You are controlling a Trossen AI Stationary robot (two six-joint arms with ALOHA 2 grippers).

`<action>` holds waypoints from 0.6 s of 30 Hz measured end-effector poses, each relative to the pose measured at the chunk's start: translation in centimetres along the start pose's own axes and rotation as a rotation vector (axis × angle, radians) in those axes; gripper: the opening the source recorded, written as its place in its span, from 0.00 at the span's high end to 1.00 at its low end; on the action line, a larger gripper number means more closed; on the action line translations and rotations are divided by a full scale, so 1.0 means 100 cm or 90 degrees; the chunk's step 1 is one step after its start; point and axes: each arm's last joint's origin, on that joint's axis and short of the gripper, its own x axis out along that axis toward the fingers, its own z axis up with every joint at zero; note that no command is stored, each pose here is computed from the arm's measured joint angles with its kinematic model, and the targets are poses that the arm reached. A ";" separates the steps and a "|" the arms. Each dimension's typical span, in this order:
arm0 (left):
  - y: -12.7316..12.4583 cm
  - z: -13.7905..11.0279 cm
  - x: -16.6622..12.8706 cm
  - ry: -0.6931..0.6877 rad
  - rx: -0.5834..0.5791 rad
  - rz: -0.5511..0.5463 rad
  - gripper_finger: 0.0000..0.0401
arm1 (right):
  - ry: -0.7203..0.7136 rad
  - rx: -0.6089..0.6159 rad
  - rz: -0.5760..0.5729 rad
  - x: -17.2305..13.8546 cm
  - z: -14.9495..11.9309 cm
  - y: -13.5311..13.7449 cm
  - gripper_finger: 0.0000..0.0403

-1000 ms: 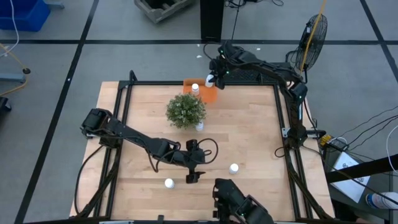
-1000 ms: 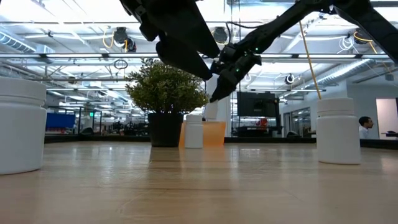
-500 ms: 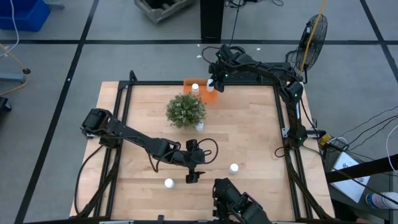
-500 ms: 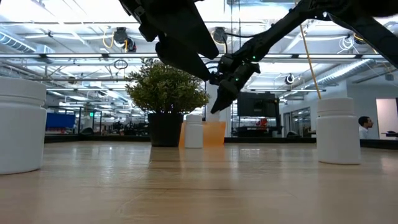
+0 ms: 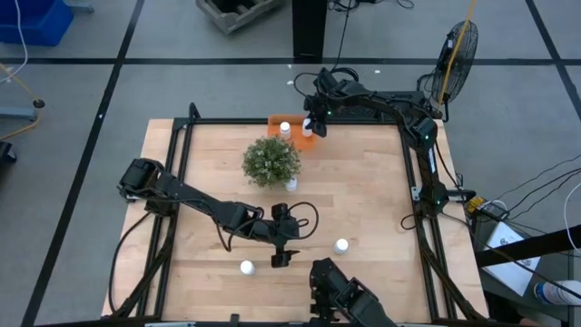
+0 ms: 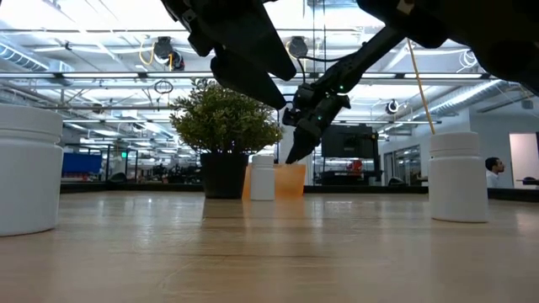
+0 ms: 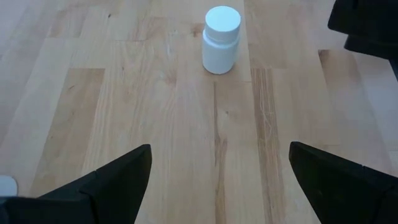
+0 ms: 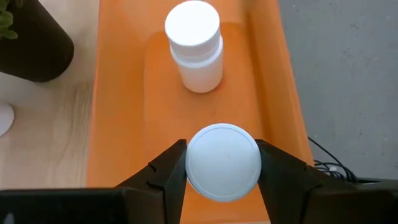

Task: Pick and place pill bottles into a basket
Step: Put the white pill bottle into the orange bin

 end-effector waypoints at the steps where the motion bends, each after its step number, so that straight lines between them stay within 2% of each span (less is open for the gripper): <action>1: 0.000 0.000 0.000 0.000 0.000 0.000 0.04 | 0.000 -0.001 -0.001 0.000 0.000 0.000 0.61; 18: 0.000 0.000 0.000 -0.001 -0.003 -0.001 0.04 | -0.012 0.009 -0.011 0.006 -0.008 -0.003 0.60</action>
